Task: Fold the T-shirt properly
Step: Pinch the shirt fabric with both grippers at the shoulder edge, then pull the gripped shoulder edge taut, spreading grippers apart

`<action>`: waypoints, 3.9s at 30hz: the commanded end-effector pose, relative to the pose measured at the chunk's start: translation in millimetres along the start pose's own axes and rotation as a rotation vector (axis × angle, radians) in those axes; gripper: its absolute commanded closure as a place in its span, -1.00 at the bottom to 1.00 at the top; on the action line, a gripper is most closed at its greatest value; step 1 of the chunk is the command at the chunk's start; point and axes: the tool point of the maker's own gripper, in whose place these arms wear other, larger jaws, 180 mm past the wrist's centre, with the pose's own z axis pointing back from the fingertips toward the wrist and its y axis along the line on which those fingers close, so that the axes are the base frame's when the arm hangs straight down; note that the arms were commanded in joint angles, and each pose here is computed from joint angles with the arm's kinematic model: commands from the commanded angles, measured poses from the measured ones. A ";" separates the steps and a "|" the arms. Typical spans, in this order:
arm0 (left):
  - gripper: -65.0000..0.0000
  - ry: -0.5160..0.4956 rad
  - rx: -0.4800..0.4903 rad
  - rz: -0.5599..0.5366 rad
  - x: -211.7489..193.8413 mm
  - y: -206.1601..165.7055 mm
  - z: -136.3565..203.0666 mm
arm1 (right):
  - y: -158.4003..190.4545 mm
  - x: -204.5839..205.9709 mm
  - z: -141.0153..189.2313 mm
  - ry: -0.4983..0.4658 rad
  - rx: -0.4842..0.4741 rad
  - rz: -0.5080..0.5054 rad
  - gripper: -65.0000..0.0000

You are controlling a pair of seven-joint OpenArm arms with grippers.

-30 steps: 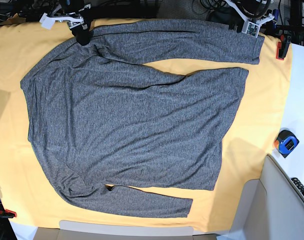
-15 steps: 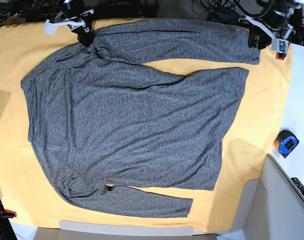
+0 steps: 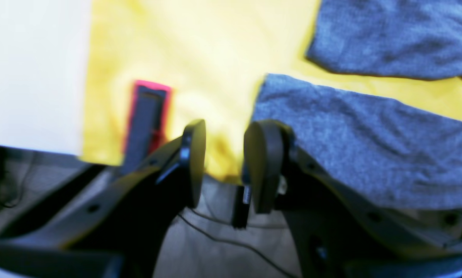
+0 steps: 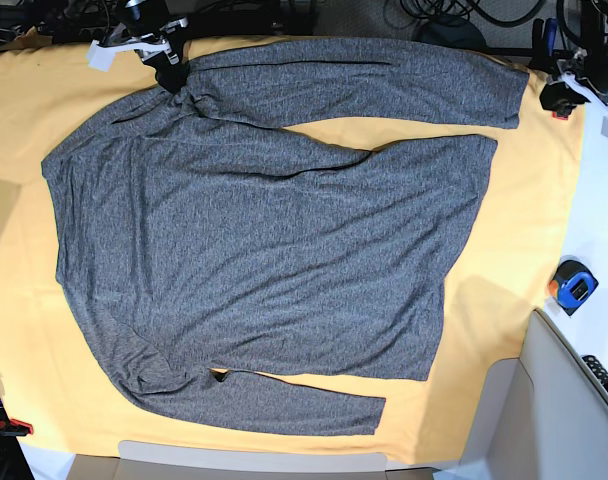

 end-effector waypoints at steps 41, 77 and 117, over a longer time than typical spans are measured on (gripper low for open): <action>0.37 0.131 -0.168 -0.112 -8.7 -21.3 -48.5 | -17.4 -20.1 3.1 0.093 -0.083 0.033 1.00; 0.99 0.265 -0.275 -0.179 -51.8 -65.3 -69.4 | -14.5 -18.5 -0.4 0.090 -0.074 0.036 1.00; 1.00 -0.180 -0.205 -0.461 105.1 -97.7 -14.1 | 98.1 49.5 -13.5 -0.124 0.125 0.479 1.00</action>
